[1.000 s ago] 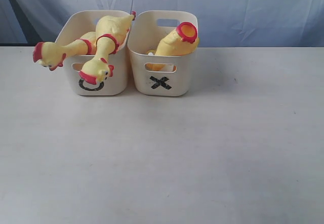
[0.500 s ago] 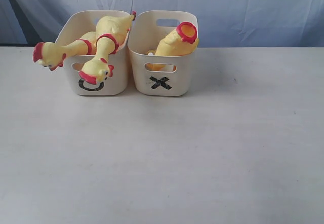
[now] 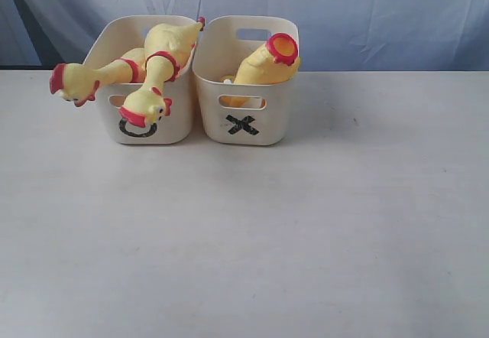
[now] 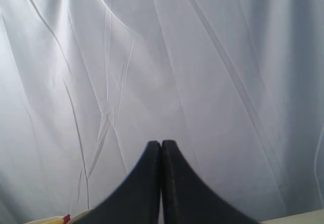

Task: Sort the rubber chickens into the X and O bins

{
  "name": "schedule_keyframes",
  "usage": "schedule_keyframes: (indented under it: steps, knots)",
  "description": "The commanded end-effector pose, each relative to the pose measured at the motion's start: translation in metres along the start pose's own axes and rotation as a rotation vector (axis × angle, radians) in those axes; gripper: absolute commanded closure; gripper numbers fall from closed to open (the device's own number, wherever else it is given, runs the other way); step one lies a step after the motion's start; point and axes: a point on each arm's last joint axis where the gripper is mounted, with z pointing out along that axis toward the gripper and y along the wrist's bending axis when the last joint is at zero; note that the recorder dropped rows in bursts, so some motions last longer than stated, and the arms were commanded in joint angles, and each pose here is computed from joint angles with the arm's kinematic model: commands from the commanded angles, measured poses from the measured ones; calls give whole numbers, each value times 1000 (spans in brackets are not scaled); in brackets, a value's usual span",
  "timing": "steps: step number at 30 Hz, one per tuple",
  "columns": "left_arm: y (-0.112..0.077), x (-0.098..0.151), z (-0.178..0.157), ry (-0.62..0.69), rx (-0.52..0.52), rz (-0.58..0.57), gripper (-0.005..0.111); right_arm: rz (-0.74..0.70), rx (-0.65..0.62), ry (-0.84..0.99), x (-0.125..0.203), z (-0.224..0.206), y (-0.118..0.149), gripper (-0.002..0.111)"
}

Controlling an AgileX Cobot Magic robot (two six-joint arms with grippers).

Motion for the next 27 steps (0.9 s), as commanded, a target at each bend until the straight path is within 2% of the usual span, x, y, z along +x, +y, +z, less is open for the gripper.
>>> schedule_keyframes:
  steps: [1, 12, 17, 24, 27]
  knots:
    - [0, 1, -1, 1, 2, -2, 107, -7, 5, -6, 1, -1, 0, 109]
    - [0, 1, -1, 1, 2, -2, 107, -7, -9, -33, 3, -3, 0, 109]
    - [-4, 1, -1, 1, 42, -3, 107, -9, -56, -75, 28, 2, -2, 109]
    - [-3, 1, -3, -6, 41, -1, 107, -10, -24, 35, 59, 4, -10, 109]
    - [-3, -4, -14, -60, 41, 15, 107, -10, -18, 66, 70, 4, -13, 109]
